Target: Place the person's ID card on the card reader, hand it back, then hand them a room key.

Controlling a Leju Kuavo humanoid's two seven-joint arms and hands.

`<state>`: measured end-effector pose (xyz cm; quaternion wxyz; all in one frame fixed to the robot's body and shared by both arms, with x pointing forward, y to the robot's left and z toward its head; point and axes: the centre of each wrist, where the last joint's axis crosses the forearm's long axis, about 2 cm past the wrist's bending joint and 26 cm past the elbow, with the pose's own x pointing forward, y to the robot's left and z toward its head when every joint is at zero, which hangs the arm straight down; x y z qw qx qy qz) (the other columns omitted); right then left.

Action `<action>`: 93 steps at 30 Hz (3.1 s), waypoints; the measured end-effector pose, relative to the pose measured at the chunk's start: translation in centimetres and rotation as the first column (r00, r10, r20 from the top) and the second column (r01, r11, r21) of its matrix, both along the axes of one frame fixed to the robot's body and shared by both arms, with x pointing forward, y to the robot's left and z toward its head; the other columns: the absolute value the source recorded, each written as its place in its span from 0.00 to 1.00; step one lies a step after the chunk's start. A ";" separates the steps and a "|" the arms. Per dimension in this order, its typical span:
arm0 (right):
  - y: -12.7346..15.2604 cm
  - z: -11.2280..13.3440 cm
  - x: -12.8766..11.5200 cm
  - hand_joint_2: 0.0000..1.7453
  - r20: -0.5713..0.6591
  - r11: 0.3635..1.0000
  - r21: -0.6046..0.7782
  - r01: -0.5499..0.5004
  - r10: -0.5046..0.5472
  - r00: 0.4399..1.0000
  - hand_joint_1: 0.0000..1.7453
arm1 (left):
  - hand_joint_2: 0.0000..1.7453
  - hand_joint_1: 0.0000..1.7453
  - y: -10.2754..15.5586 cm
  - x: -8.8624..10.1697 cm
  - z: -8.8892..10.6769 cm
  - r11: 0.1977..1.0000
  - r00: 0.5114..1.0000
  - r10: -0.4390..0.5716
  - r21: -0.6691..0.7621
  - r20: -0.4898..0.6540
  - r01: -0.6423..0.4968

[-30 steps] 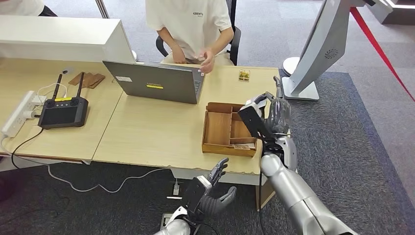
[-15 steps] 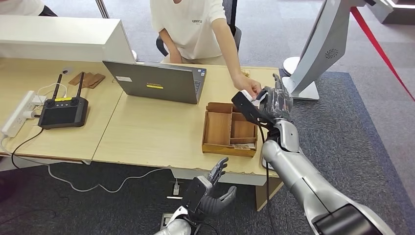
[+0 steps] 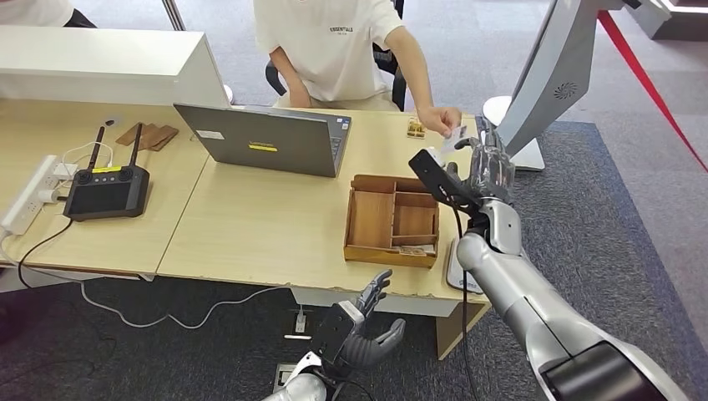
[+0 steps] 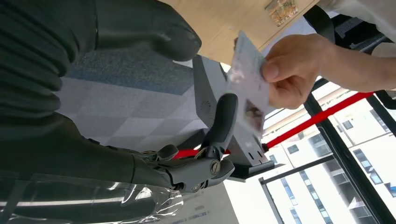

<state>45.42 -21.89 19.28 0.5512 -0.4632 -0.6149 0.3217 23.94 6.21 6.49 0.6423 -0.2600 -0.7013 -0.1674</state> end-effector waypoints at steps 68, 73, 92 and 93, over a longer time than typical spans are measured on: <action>3.0 -12.6 -15.4 1.00 0.031 0.944 -0.091 -0.319 0.322 0.946 0.00 | 1.00 0.00 2.0 -0.6 0.5 0.986 0.986 0.166 0.022 0.020 -0.166; 3.2 -12.9 -14.6 1.00 0.010 0.943 -0.079 -0.325 0.326 0.945 0.00 | 1.00 0.00 1.7 -0.6 0.7 0.989 0.989 0.147 0.021 0.021 -0.148; 4.2 -12.8 -12.3 1.00 -0.045 0.941 -0.063 -0.332 0.329 0.943 0.00 | 1.00 0.00 1.4 -0.5 0.7 0.992 0.992 0.128 0.016 0.021 -0.129; 4.2 -12.8 -12.2 1.00 -0.047 0.942 -0.061 -0.329 0.327 0.944 0.00 | 1.00 0.00 1.4 -0.5 0.7 0.992 0.992 0.128 0.015 0.022 -0.129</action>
